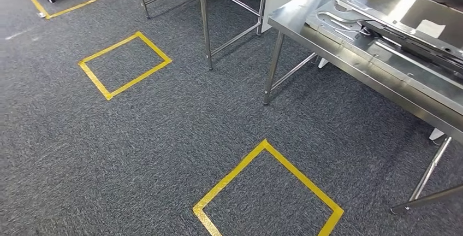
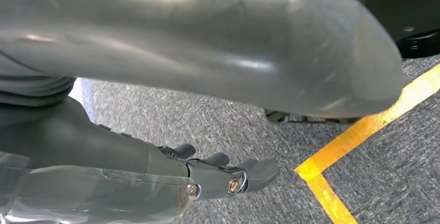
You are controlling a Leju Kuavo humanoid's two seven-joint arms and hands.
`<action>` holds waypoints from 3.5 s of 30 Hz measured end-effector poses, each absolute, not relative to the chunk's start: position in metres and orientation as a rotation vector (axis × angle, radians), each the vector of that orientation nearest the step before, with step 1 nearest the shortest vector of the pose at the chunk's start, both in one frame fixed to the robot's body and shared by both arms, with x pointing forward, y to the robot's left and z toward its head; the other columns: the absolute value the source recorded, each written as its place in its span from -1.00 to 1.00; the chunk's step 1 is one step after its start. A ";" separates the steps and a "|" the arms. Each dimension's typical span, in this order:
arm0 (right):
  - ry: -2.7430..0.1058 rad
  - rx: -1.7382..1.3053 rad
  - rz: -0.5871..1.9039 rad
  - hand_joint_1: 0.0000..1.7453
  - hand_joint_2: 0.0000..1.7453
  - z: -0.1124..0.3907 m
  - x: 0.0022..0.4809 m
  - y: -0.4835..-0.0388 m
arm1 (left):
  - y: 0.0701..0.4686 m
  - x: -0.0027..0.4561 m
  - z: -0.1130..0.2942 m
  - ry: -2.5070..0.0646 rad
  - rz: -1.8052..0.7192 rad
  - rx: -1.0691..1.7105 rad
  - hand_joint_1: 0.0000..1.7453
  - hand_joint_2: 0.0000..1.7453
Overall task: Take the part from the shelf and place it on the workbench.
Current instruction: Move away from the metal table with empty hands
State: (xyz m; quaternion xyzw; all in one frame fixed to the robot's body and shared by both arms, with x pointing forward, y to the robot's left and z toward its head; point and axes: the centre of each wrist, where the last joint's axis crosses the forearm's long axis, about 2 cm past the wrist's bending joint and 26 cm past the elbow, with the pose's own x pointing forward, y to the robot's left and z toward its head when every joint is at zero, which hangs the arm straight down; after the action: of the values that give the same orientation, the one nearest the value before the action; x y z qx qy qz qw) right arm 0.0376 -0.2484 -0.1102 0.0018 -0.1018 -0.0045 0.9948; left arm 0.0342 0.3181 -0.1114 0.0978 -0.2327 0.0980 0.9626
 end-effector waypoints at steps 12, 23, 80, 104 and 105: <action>-0.230 -0.002 0.003 -1.00 -1.00 -0.111 0.033 -0.250 | 0.317 0.034 -0.112 -0.433 0.169 0.192 -1.00 -1.00; -0.248 -0.013 -0.074 -1.00 -1.00 -0.112 0.029 -0.267 | 0.288 0.031 -0.112 -0.441 0.091 0.195 -1.00 -1.00; -0.226 -0.028 -0.055 -1.00 -1.00 -0.113 0.021 -0.280 | 0.286 0.033 -0.112 -0.459 0.053 0.185 -1.00 -1.00; -0.220 -0.024 -0.043 -1.00 -1.00 -0.113 0.020 -0.280 | 0.286 0.033 -0.112 -0.468 0.028 0.185 -1.00 -1.00; -0.220 -0.024 -0.043 -1.00 -1.00 -0.113 0.020 -0.280 | 0.286 0.033 -0.112 -0.468 0.028 0.185 -1.00 -1.00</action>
State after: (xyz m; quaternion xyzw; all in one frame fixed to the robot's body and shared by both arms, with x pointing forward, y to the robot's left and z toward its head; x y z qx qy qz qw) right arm 0.0199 -0.2801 -0.1134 -0.0122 -0.1097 -0.0216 0.9937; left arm 0.0328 0.2863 -0.1119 0.0916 -0.2315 0.0137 0.9684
